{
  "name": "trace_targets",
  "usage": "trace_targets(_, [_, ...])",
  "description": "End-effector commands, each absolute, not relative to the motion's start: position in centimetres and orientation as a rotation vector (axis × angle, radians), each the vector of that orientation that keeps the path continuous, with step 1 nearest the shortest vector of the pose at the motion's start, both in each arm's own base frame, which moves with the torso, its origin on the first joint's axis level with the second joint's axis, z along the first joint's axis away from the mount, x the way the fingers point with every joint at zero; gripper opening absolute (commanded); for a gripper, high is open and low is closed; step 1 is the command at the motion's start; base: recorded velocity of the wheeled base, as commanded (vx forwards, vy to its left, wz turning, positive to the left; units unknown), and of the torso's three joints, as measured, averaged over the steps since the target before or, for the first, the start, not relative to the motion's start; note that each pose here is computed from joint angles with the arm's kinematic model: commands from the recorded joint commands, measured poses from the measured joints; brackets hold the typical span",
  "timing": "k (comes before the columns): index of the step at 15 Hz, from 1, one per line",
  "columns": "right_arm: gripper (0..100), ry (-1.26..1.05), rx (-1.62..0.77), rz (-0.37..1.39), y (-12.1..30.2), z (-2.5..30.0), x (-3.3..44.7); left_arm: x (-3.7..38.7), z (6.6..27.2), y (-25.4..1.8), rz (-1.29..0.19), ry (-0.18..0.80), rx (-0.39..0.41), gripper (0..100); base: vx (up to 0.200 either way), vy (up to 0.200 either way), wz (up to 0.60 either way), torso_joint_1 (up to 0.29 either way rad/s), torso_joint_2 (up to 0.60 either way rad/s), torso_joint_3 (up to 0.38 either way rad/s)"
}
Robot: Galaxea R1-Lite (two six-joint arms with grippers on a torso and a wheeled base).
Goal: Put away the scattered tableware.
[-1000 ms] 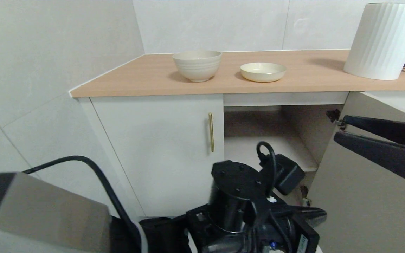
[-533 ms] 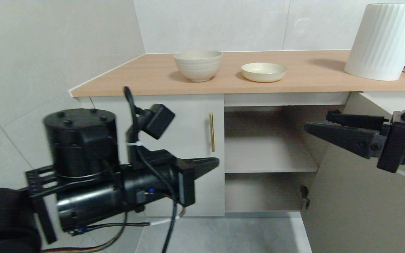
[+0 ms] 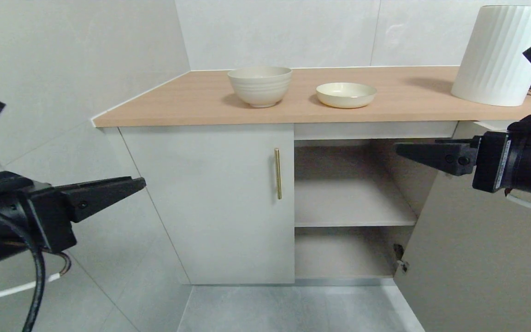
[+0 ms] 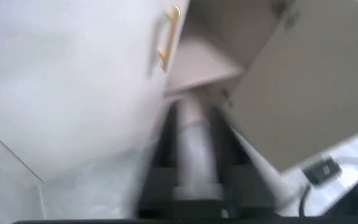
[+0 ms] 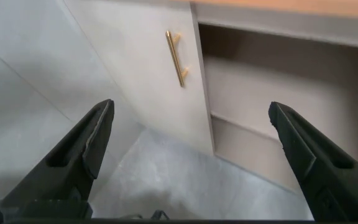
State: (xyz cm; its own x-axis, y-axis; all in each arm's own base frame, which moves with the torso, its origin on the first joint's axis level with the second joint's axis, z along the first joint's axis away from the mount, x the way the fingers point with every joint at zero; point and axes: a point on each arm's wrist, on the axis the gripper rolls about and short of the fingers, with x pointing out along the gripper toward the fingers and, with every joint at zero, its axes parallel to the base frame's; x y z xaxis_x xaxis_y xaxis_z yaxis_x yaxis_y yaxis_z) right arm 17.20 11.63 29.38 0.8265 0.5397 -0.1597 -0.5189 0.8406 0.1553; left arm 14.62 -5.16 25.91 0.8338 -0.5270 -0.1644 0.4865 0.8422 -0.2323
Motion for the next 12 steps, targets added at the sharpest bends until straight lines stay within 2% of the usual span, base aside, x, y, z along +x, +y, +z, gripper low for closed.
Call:
trace_targets(1, [100, 0.19, 0.111, 0.563, 11.49, 29.7, 17.0, 13.58, 27.09, -4.63, -0.533, 0.162, -0.191, 100, 0.0, 0.0, 0.0, 0.0, 0.0, 0.0])
trace_targets(4, [100, 0.18, 0.115, 0.562, 11.29, 29.9, 16.7, 13.27, 27.75, -4.54, -0.536, 0.133, -0.192, 100, 0.0, 0.0, 0.0, 0.0, 0.0, 0.0])
trace_targets(11, [100, 0.169, 0.117, 0.563, 11.06, 30.09, 16.36, 13.11, 27.78, -4.49, -0.538, 0.129, -0.189, 100, 0.0, 0.0, 0.0, 0.0, 0.0, 0.0])
trace_targets(12, [100, 0.169, 0.117, 0.563, 11.06, 30.09, 16.36, 13.11, 27.82, -4.49, -0.537, 0.127, -0.187, 100, 0.2, 0.0, 0.0, -0.012, 0.0, 0.007])
